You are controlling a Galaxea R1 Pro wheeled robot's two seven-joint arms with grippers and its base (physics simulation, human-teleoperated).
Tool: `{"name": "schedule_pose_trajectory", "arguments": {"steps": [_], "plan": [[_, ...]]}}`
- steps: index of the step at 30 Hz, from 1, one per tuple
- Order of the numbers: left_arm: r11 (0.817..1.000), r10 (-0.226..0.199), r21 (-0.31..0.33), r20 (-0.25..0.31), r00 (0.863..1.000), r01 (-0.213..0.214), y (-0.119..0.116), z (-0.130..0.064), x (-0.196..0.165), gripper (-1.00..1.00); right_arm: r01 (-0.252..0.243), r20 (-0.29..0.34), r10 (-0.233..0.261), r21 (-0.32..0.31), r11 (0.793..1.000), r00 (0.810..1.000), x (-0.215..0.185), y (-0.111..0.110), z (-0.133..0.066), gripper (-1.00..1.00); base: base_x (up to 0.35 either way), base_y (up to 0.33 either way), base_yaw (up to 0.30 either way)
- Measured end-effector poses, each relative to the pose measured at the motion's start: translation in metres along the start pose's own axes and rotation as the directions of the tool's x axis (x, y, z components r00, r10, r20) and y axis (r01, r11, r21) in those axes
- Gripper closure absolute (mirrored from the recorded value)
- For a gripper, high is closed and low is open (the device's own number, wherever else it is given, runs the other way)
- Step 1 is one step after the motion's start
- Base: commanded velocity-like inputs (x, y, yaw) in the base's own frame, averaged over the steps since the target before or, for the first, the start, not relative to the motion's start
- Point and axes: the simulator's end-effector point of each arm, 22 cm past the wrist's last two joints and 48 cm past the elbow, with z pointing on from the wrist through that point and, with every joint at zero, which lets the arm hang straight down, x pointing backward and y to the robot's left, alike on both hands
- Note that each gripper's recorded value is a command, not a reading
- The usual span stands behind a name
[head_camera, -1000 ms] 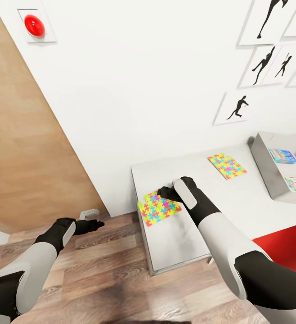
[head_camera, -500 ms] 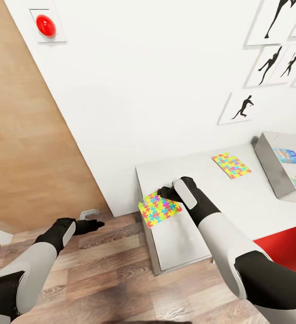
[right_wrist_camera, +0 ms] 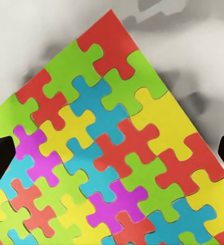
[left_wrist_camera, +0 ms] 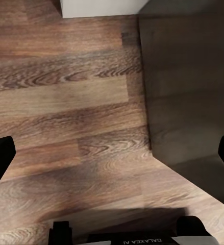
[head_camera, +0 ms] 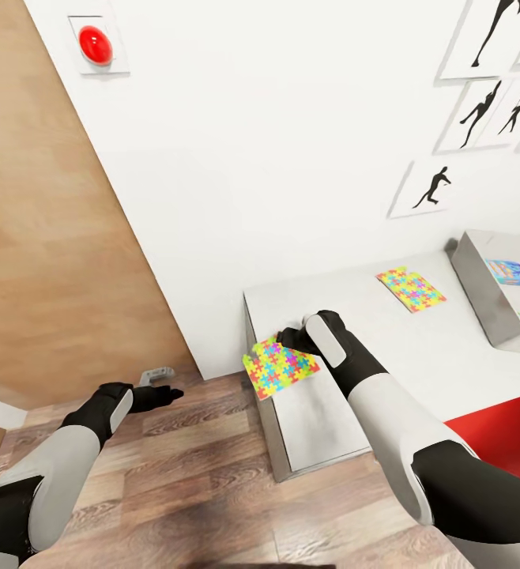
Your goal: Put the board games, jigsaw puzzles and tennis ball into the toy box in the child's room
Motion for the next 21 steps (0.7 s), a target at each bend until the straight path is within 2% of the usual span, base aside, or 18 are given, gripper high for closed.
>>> {"name": "schedule_pose_trajectory", "arguments": {"steps": [13, 21], "plan": [[1.0, 0.0, 0.0, 0.0, 1.0, 0.0, 0.0, 0.0, 0.0, -1.0, 0.0, 0.0, 0.0, -0.001, 1.0, 1.0, 0.0, 0.0001, 0.0, -1.0, -0.002, 0.001, 0.0], [1.0, 0.0, 0.0, 0.0, 1.0, 0.0, 0.0, 0.0001, 0.0002, -1.0, 0.0, 0.0, 0.0, 0.0, 1.0, 1.0, 0.0, 0.0001, 0.0001, -1.0, -0.085, 0.054, 0.0]]}}
